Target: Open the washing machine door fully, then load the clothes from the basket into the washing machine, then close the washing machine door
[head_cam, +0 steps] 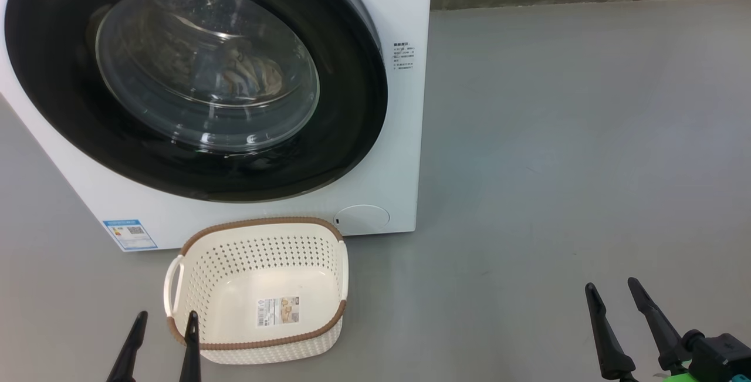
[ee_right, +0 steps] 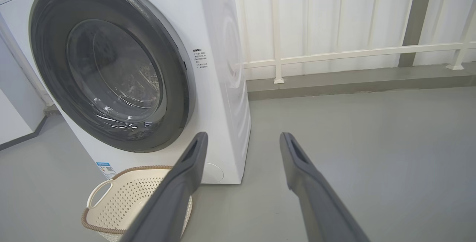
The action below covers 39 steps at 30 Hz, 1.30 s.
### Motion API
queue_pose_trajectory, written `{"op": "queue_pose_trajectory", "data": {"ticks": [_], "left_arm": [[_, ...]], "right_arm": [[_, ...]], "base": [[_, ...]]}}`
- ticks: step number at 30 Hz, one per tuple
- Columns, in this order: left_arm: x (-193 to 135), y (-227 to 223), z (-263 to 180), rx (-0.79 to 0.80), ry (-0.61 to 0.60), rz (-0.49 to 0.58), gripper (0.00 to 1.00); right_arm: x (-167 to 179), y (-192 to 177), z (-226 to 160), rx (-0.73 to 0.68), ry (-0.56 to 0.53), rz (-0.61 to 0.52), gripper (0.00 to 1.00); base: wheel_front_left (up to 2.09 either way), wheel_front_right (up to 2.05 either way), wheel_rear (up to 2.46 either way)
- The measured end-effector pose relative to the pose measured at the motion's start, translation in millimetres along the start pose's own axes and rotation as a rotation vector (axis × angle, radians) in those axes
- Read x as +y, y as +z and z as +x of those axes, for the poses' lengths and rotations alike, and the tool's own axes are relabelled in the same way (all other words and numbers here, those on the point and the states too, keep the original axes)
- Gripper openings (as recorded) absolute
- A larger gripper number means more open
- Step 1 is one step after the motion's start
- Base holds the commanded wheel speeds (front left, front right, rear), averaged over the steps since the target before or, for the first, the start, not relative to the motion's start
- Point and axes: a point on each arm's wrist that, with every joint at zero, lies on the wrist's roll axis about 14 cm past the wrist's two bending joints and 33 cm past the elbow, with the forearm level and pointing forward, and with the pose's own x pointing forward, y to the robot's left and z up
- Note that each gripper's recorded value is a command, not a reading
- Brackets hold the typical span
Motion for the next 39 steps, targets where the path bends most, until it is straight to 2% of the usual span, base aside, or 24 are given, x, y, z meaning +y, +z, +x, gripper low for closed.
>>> {"op": "queue_pose_trajectory", "data": {"ticks": [30,31,39], "left_arm": [[-3.4,-5.3,-0.2,0.018,-0.014,-0.002,1.0],[-3.4,-6.4,-0.5,0.022,-0.014,-0.002,0.0],[-7.5,-27.8,-8.0,0.096,0.003,-0.064,0.0]], "right_arm": [[0.6,-4.0,1.0,0.012,-0.003,-0.005,1.0],[0.9,-4.9,1.1,0.015,-0.002,-0.01,0.0],[-2.9,-26.6,-4.6,0.083,-0.03,0.037,0.0]], "base": [[0.0,0.0,0.0],[0.0,0.0,0.0],[0.0,0.0,0.0]]}}
